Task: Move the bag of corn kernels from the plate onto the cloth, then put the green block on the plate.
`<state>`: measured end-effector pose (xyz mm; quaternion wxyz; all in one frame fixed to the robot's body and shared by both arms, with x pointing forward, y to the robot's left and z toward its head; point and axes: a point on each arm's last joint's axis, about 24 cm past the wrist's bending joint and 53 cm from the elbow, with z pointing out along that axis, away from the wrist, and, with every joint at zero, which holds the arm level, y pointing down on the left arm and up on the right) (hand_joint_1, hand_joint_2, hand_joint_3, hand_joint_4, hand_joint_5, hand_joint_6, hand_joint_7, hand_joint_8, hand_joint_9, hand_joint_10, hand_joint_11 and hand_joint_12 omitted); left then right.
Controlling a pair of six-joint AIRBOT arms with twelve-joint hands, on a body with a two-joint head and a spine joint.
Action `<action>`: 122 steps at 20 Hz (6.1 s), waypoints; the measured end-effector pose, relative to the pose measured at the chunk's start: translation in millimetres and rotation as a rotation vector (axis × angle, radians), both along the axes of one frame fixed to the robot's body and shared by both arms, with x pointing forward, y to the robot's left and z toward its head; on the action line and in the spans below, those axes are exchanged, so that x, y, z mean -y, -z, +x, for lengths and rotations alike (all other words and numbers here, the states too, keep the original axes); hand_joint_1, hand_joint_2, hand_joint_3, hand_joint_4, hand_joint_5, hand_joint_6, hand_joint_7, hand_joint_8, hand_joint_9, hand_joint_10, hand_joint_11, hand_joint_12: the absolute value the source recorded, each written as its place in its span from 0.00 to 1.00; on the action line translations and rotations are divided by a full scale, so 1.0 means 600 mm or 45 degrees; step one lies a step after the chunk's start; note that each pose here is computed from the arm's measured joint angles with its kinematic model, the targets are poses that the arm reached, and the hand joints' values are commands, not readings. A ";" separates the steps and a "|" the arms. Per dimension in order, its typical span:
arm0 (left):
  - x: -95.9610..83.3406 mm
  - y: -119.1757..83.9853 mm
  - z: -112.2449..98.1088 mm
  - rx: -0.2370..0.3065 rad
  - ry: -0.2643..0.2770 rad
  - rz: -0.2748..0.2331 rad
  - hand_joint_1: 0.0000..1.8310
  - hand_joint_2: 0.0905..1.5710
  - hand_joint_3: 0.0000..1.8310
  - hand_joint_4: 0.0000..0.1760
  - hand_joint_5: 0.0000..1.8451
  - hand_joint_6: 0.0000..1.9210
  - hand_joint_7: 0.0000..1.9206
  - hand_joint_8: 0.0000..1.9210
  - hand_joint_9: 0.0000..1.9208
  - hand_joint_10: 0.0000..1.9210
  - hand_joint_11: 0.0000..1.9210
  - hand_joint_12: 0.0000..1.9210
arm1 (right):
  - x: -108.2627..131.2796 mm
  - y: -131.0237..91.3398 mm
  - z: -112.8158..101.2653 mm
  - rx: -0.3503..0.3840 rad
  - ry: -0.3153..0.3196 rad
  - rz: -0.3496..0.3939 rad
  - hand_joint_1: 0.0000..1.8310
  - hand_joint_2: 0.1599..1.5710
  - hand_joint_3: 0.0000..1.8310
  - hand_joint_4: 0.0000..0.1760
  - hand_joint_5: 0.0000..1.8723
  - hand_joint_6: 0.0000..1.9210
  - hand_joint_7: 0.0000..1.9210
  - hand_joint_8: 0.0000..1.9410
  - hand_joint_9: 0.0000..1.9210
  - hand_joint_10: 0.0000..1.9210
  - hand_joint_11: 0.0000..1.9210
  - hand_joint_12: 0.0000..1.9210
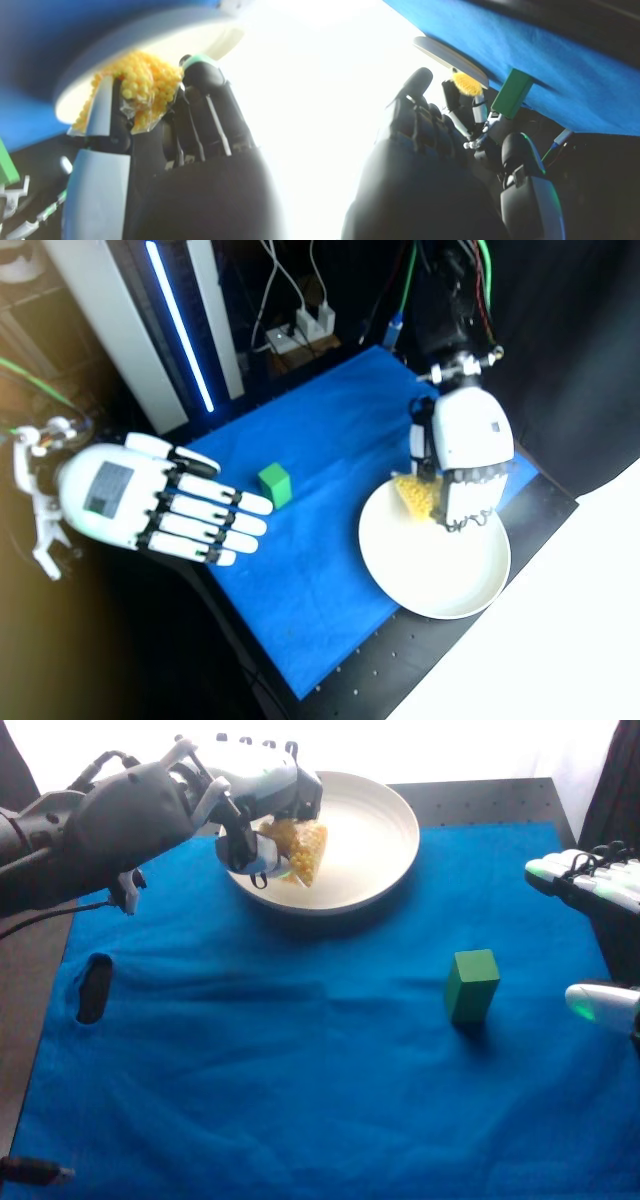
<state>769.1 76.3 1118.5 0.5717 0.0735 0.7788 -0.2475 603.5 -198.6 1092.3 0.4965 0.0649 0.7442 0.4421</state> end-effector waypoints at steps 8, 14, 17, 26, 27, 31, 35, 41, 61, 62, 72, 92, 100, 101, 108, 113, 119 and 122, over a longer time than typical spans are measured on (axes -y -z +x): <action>-0.048 -0.120 -0.099 0.253 0.075 -0.171 0.68 0.85 0.00 0.00 0.22 0.83 0.29 0.84 0.36 0.89 0.35 1.00 | 0.001 0.001 0.000 -0.012 0.008 0.013 0.21 0.86 0.00 0.00 0.00 0.00 0.00 0.00 0.00 0.00 0.00 0.00; -0.054 -0.041 -0.187 0.091 0.147 -0.258 0.70 0.80 0.00 0.00 0.24 0.40 0.34 0.79 0.30 0.82 0.33 1.00 | 0.000 0.001 -0.001 -0.021 0.016 0.026 0.21 0.85 0.00 0.00 0.00 0.00 0.00 0.00 0.00 0.00 0.00 0.00; -0.064 -0.002 -0.206 0.016 0.130 -0.258 0.58 0.78 0.00 0.00 0.21 0.34 0.24 0.50 0.24 0.77 0.25 0.99 | 0.002 0.001 0.001 -0.022 0.023 0.029 0.19 0.86 0.00 0.00 0.00 0.00 0.00 0.00 0.00 0.00 0.00 0.00; -0.101 0.012 -0.228 -0.012 0.057 -0.317 0.33 0.60 0.00 0.75 0.00 0.00 0.00 0.00 0.00 0.00 0.00 0.00 | -0.005 -0.007 -0.004 -0.008 -0.018 0.013 0.26 0.77 0.00 0.00 0.00 0.00 0.00 0.00 0.00 0.00 0.00 0.00; -0.106 0.006 -0.233 0.001 0.054 -0.323 0.32 0.60 0.00 0.79 0.00 0.00 0.00 0.00 0.00 0.00 0.00 0.00 | -0.010 -0.009 -0.005 -0.005 -0.033 0.017 0.28 0.74 0.00 0.00 0.00 0.00 0.00 0.00 0.00 0.00 0.00 0.00; -0.132 -0.019 -0.243 0.068 0.027 -0.342 0.32 0.61 0.00 0.70 0.00 0.00 0.00 0.00 0.00 0.00 0.00 0.00 | -0.025 -0.024 -0.007 0.023 -0.078 0.037 0.30 0.68 0.00 0.00 0.00 0.00 0.00 0.00 0.00 0.00 0.00 0.25; -0.149 -0.030 -0.243 0.093 -0.016 -0.372 0.30 0.62 0.00 0.88 0.00 0.00 0.00 0.00 0.00 0.00 0.00 0.00 | -0.041 -0.004 0.001 -0.016 -0.087 0.033 0.36 0.67 0.00 0.00 0.00 0.00 0.00 0.00 0.01 0.01 0.00 0.91; -0.178 -0.028 -0.242 0.100 -0.082 -0.384 0.31 0.61 0.00 1.00 0.00 0.00 0.00 0.00 0.00 0.00 0.00 0.00 | -0.080 0.041 0.011 -0.094 -0.128 0.026 0.40 0.68 0.00 0.00 0.00 0.00 0.02 0.01 0.01 0.03 0.00 0.64; -0.195 -0.033 -0.246 0.126 -0.124 -0.413 0.35 0.65 0.00 0.84 0.00 0.00 0.00 0.00 0.00 0.00 0.00 0.00 | -0.116 0.056 0.036 -0.113 -0.145 0.022 0.62 0.81 0.00 0.00 0.33 0.78 0.41 0.77 0.34 0.97 0.26 1.00; -0.196 -0.030 -0.246 0.120 -0.125 -0.410 0.34 0.65 0.00 0.86 0.00 0.00 0.00 0.00 0.00 0.00 0.00 0.00 | -0.120 0.052 0.037 -0.104 -0.152 0.022 0.62 0.81 0.00 0.00 0.33 0.79 0.40 0.76 0.33 0.96 0.24 1.00; -0.204 -0.027 -0.247 0.114 -0.148 -0.430 0.33 0.66 0.00 0.88 0.00 0.00 0.00 0.00 0.00 0.00 0.00 0.00 | -0.117 -0.010 0.039 0.003 -0.193 0.087 0.63 0.85 0.00 0.00 0.29 0.82 0.41 0.76 0.33 0.90 0.25 1.00; -0.207 -0.022 -0.249 0.103 -0.156 -0.426 0.33 0.67 0.00 0.92 0.00 0.00 0.00 0.00 0.00 0.00 0.00 0.00 | -0.189 -0.127 0.207 0.191 -0.115 0.071 0.60 0.83 0.00 0.07 0.32 0.81 0.34 0.81 0.30 0.88 0.31 1.00; -0.210 -0.022 -0.245 0.109 -0.153 -0.432 0.26 0.67 0.00 1.00 0.00 0.00 0.00 0.00 0.00 0.00 0.00 0.00 | -0.198 -0.068 0.272 0.072 -0.018 -0.050 0.63 0.80 0.00 0.00 0.34 0.72 0.38 0.82 0.33 0.87 0.34 1.00; -0.211 -0.021 -0.243 0.107 -0.158 -0.443 0.26 0.67 0.00 1.00 0.00 0.00 0.00 0.00 0.00 0.00 0.00 0.00 | -0.205 -0.053 0.275 0.045 -0.017 -0.072 0.70 0.79 0.00 0.00 0.35 0.71 0.36 0.78 0.33 0.88 0.29 0.99; -0.207 -0.018 -0.243 0.096 -0.154 -0.458 0.27 0.66 0.00 1.00 0.00 0.00 0.00 0.00 0.00 0.00 0.00 0.00 | -0.200 -0.024 0.303 -0.016 0.041 -0.123 0.61 0.81 0.00 0.00 0.35 0.74 0.34 0.83 0.27 0.86 0.28 1.00; -0.207 -0.018 -0.242 0.094 -0.158 -0.479 0.27 0.66 0.00 0.99 0.00 0.00 0.00 0.00 0.00 0.00 0.00 0.00 | -0.200 -0.011 0.307 -0.055 0.057 -0.126 0.61 0.81 0.00 0.00 0.35 0.75 0.34 0.81 0.28 0.82 0.25 0.99; -0.207 -0.020 -0.241 0.103 -0.157 -0.495 0.28 0.67 0.00 1.00 0.00 0.00 0.00 0.00 0.00 0.00 0.00 0.00 | -0.189 -0.012 0.314 -0.066 0.083 -0.110 0.63 0.80 0.00 0.00 0.36 0.70 0.36 0.83 0.31 0.88 0.31 1.00; -0.207 -0.020 -0.240 0.104 -0.160 -0.496 0.28 0.66 0.00 1.00 0.00 0.00 0.00 0.00 0.00 0.00 0.00 0.00 | -0.188 -0.011 0.316 -0.073 0.091 -0.101 0.70 0.80 0.01 0.00 0.33 0.76 0.33 0.79 0.33 0.88 0.28 0.98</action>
